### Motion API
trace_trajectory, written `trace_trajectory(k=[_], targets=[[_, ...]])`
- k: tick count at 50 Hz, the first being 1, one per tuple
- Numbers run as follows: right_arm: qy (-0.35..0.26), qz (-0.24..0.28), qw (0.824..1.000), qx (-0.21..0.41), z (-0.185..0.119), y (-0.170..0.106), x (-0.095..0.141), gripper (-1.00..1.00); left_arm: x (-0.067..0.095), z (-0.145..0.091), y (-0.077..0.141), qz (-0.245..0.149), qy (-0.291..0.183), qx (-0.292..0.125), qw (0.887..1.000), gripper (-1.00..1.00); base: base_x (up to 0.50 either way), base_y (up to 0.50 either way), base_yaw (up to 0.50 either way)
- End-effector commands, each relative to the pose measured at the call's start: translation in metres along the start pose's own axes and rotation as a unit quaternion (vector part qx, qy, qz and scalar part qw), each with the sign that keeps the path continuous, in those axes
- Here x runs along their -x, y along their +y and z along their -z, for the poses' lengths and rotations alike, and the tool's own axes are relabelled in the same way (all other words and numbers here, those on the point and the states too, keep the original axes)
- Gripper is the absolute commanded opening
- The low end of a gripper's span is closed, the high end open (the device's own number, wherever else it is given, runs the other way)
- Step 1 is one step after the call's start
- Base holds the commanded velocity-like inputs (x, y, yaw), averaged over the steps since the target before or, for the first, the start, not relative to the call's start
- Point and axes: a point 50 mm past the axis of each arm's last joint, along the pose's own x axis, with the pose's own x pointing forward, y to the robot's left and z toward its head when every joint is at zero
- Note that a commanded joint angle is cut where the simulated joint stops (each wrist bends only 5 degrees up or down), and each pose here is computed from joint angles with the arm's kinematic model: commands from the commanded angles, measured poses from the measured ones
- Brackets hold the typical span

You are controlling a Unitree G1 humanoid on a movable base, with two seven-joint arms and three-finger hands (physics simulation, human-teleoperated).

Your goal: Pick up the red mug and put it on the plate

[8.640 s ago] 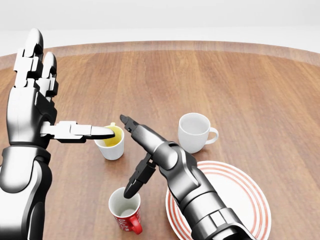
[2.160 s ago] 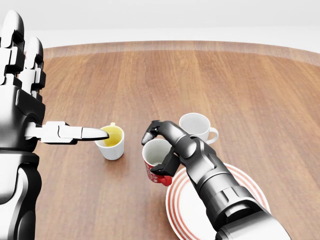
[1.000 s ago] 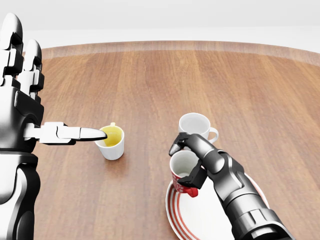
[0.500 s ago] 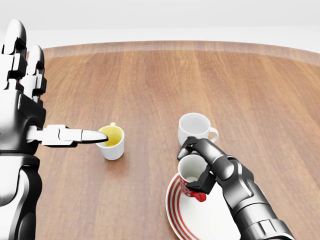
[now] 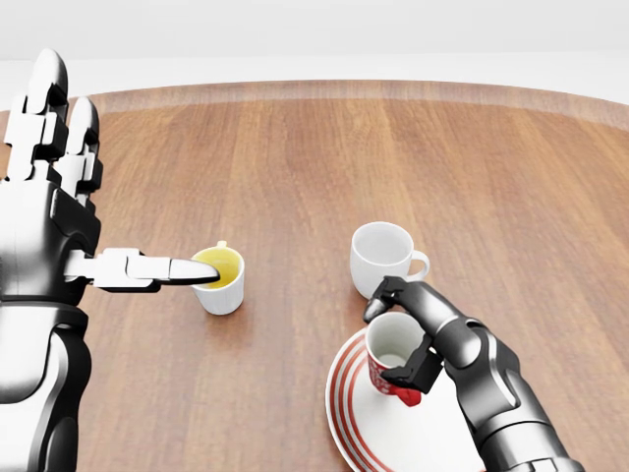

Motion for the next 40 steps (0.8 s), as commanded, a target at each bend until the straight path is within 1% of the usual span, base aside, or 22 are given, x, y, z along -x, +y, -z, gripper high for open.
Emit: trace_trajectory(k=[1, 15, 40], targets=[[0.005, 0.010, 1.000, -0.005, 0.011, -0.003, 0.006, -1.00, 0.000, 0.003, 0.000, 0.000, 0.006, -0.002, 1.000, 1.00, 0.00, 0.00, 0.00], [0.022, 0.012, 1.000, -0.014, 0.029, 0.000, 0.013, -1.00, 0.001, 0.001, 0.002, -0.003, 0.003, -0.004, 1.000, 1.00, 0.00, 0.00, 0.00], [0.013, 0.022, 1.000, -0.004, 0.028, -0.008, 0.018, -1.00, 0.003, 0.002, 0.003, -0.004, 0.004, -0.003, 1.000, 1.00, 0.00, 0.00, 0.00]])
